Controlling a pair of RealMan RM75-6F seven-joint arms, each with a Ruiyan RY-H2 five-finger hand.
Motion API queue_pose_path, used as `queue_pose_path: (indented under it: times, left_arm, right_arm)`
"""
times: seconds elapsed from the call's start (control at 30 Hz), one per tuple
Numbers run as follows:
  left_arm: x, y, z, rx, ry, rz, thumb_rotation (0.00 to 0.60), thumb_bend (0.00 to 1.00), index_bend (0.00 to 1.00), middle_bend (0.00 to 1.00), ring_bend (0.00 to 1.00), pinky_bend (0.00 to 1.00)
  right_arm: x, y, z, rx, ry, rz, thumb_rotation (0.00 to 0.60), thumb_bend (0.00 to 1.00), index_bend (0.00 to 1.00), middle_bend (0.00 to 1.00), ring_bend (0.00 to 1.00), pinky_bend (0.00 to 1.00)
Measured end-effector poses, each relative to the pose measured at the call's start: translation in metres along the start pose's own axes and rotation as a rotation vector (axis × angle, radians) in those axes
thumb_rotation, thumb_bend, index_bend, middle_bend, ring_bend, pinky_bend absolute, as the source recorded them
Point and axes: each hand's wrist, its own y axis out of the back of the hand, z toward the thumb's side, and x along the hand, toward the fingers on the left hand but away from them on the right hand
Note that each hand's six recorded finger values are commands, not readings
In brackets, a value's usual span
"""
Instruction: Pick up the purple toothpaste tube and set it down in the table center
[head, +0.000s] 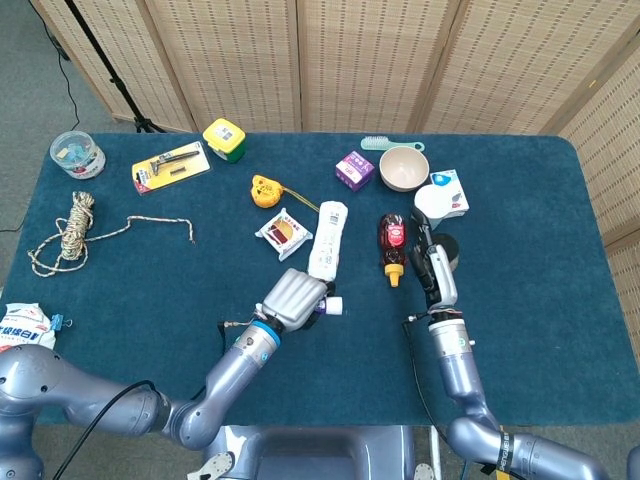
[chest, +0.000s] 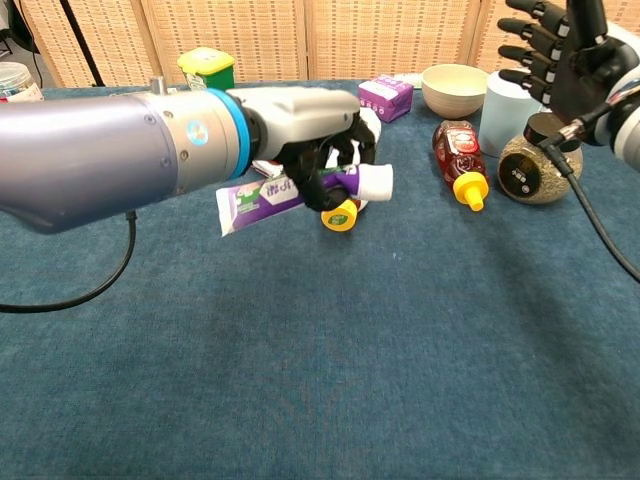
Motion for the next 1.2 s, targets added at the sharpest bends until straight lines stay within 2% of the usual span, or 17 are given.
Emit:
queue_pose_path:
  times: [0.1,0.27,0.33,0.6,0.9,1.0,1.07,1.17,1.2]
  left_arm:
    - [0.001,-0.009,-0.004,0.015,0.005,-0.018,0.600,0.98,0.44,0.41,0.43,0.56]
    - [-0.001,-0.021,-0.005,0.033,-0.003,-0.060,0.600,0.84,0.14,0.11,0.15,0.36]
    - [-0.001,-0.023,-0.007,0.033,-0.003,-0.078,0.600,0.80,0.10,0.07,0.11,0.33]
    - [-0.005,-0.022,-0.017,0.009,0.017,-0.081,0.600,0.75,0.05,0.04,0.07,0.31]
    - [-0.031,0.011,-0.052,-0.063,0.074,0.032,0.600,0.73,0.05,0.04,0.07,0.31]
    - [-0.048,0.025,-0.076,-0.083,0.117,0.097,0.600,0.72,0.06,0.04,0.08,0.30]
    - [-0.062,0.033,-0.093,-0.097,0.149,0.137,0.600,0.71,0.08,0.04,0.08,0.30]
    - [-0.084,0.040,-0.117,-0.100,0.199,0.188,0.600,0.70,0.11,0.04,0.09,0.30]
    - [-0.091,0.042,-0.125,-0.098,0.214,0.204,0.600,0.70,0.11,0.04,0.10,0.30]
  right_arm:
    - [0.001,0.005,0.002,0.009,0.005,-0.009,0.113,0.00,0.00,0.00,0.00,0.00]
    - [0.001,0.015,0.004,0.025,0.012,-0.024,0.112,0.00,0.00,0.00,0.00,0.00]
    - [0.001,0.018,0.005,0.031,0.017,-0.028,0.112,0.00,0.00,0.00,0.00,0.00]
    - [0.002,0.032,0.010,0.065,0.033,-0.043,0.115,0.00,0.00,0.00,0.00,0.00]
    - [0.005,0.053,0.019,0.184,0.055,-0.035,0.123,0.00,0.00,0.00,0.00,0.00]
    - [0.007,0.059,0.019,0.249,0.059,-0.025,0.184,0.00,0.00,0.00,0.00,0.00]
    - [0.008,0.064,0.019,0.300,0.062,-0.014,0.285,0.00,0.00,0.00,0.00,0.00]
    - [0.012,0.071,0.017,0.362,0.064,-0.006,0.386,0.00,0.00,0.00,0.00,0.00]
    - [0.013,0.072,0.017,0.388,0.068,-0.002,0.403,0.00,0.00,0.00,0.00,0.00]
